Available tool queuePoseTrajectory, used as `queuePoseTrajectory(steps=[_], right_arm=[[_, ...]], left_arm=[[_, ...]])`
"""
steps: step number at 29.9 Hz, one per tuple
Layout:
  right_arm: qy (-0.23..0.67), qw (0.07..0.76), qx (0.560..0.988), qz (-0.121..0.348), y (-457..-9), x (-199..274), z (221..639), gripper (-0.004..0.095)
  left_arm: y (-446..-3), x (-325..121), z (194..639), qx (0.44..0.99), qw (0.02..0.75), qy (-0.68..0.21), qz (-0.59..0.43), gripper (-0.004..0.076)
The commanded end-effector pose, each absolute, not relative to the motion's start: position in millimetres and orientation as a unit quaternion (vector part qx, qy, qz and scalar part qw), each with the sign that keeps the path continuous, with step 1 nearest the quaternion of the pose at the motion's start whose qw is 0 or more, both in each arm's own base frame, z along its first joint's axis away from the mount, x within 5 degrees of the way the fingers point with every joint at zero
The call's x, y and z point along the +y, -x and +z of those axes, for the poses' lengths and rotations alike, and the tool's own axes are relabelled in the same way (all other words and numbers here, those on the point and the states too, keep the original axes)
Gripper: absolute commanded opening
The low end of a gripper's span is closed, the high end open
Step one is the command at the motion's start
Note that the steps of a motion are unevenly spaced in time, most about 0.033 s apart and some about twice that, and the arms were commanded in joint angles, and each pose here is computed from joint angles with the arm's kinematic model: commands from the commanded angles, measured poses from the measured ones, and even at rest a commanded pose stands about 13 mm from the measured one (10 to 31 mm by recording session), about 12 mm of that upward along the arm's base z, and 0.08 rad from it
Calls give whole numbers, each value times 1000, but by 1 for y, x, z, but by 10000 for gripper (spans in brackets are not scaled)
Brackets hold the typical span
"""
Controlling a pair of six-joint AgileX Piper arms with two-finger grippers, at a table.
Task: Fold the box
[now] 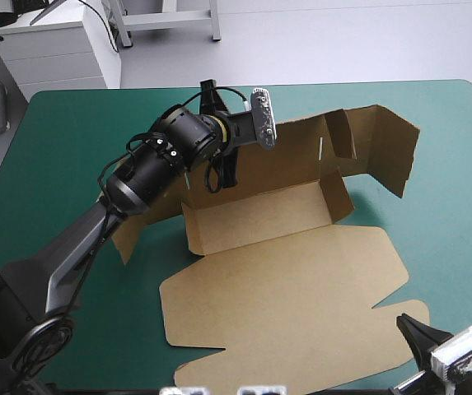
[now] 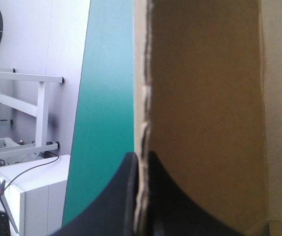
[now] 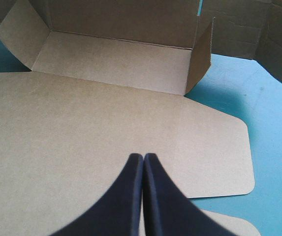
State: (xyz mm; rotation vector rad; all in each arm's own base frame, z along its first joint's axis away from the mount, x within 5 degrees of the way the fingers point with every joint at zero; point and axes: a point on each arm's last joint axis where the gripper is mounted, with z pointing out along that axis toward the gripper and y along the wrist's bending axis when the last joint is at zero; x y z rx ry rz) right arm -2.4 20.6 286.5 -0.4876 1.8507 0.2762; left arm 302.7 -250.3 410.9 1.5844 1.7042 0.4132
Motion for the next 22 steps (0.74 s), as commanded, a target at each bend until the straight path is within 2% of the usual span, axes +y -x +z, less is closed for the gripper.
queuePoseTrajectory(steps=[1,10,17,22], right_arm=[[197,600,766,121,0,21,299,-19],[197,600,766,121,0,21,299,-19],[197,600,766,121,0,21,299,-19],[197,601,765,121,0,21,299,-19]], left_arm=[[-295,-245,432,629,435,-619,180,-8],[-308,-247,397,595,450,-619,245,-8],[-305,-264,403,533,521,-616,255,-8],[-300,-272,404,507,532,-626,260,-8]])
